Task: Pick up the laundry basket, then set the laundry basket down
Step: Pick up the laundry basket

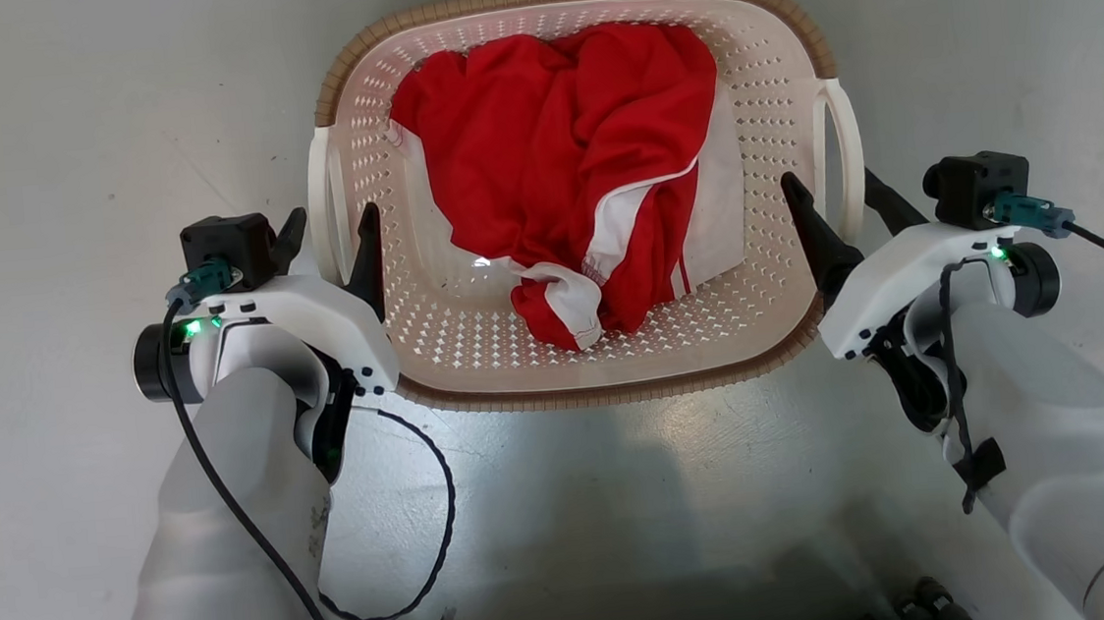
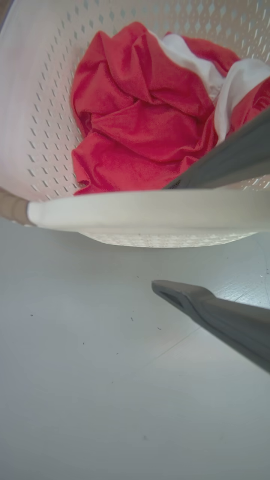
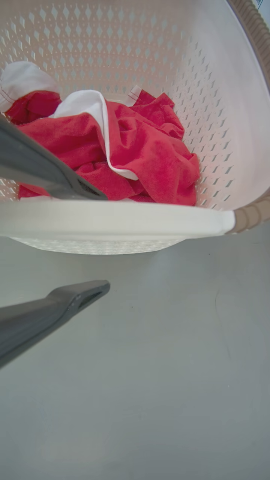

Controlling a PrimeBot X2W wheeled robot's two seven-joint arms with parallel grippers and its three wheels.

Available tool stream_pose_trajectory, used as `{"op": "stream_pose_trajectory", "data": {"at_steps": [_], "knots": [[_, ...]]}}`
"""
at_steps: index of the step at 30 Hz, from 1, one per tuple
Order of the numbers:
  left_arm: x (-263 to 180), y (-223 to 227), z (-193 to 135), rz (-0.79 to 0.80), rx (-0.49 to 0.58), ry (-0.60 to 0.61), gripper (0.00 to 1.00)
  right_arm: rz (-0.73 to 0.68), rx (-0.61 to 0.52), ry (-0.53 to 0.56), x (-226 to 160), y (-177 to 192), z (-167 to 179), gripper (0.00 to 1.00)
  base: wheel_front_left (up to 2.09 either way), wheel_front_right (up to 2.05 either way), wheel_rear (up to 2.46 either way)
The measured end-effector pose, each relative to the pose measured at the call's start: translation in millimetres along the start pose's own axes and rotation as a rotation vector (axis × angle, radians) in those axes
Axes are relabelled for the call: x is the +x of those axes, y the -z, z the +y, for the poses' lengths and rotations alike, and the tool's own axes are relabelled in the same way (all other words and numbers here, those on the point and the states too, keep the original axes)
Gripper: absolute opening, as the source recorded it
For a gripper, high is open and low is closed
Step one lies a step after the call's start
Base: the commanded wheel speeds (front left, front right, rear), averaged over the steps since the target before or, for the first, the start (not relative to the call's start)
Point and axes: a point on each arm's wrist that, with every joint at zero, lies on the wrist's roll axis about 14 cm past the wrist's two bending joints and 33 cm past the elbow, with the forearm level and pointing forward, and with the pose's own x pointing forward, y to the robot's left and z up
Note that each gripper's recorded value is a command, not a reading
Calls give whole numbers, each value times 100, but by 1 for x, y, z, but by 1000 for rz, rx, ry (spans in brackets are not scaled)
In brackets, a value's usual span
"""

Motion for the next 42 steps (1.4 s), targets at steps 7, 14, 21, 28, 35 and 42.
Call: {"op": "stream_pose_trajectory", "data": {"at_steps": [7, 14, 21, 28, 35, 42], "knots": [[2, 6, 0, 18, -7, 2, 0, -3, 7, -13, 7, -5, 5, 0, 0, 0, 0], [2, 2, -6, 16, -6, 14, 0, 1, 9, -21, 5, -5, 10, 0, 0, 0, 0], [-5, -10, -12, -3, 1, 25, 0, -29, 6, -26, -4, -19, 14, 0, 0, 0, 0], [-26, -20, -18, -1, 5, 28, 0, -42, -2, -41, -26, -29, 26, 0, 0, 0, 0], [-58, -26, -24, -3, -1, 26, 0, -41, -12, -60, -59, -35, 42, 0, 0, 0, 0], [-94, -29, -33, 11, 4, 36, 0, -23, -15, -67, -98, -31, 53, 0, 0, 0, 0]]}}
